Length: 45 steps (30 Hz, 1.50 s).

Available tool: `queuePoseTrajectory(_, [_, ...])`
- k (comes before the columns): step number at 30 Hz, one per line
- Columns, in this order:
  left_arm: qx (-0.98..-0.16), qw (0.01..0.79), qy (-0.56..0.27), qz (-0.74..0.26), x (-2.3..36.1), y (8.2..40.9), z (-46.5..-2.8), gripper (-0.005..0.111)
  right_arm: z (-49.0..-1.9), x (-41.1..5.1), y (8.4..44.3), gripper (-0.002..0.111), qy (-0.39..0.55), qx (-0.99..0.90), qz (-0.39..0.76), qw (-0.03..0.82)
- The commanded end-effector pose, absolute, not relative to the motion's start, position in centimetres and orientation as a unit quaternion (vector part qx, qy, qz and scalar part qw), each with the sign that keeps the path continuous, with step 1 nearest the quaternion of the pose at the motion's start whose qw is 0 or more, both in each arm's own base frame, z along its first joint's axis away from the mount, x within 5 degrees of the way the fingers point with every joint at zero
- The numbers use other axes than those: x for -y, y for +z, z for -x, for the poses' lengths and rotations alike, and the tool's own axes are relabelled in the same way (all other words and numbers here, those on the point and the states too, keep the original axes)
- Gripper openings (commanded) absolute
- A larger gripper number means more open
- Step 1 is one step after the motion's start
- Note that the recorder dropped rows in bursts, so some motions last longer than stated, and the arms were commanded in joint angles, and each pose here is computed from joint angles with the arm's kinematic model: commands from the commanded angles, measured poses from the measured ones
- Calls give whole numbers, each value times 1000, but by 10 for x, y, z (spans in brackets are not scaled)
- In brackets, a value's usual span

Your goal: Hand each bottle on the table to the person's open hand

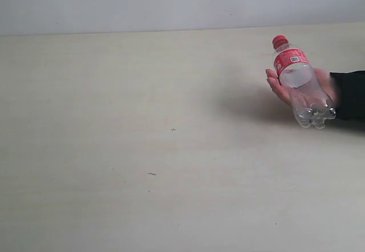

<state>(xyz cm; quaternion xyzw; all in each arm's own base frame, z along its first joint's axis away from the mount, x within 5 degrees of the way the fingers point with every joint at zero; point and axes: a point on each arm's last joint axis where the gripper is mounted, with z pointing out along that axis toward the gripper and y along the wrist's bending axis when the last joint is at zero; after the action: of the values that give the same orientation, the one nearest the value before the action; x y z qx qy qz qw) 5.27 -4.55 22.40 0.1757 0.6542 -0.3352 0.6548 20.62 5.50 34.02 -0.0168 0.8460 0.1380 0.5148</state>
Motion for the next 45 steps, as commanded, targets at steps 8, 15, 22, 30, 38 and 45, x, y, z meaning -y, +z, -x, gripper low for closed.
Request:
queuePoseTrajectory(8, [-655,654,-337,-173,45,223,-52,0,-126,-40,352,0,179,-819,15,544])
queuePoseTrajectory(15, [-655,654,-337,-173,45,223,-52,0,-111,-36,360,0,185,-800,16,570])
queuePoseTrajectory(22, [-655,654,-337,-173,45,223,-52,0,-109,-35,362,0,187,-797,16,574])
queuePoseTrajectory(30, [-655,654,-337,-173,45,223,-52,0,-68,-11,365,0,72,-706,40,703])
queuePoseTrajectory(38, [-655,654,-337,-173,45,223,-52,0,-47,2,301,0,-32,-645,0,763])
queuePoseTrajectory(45, [-655,654,-337,-173,45,223,-52,0,-51,3,234,0,-36,-686,-5,727])
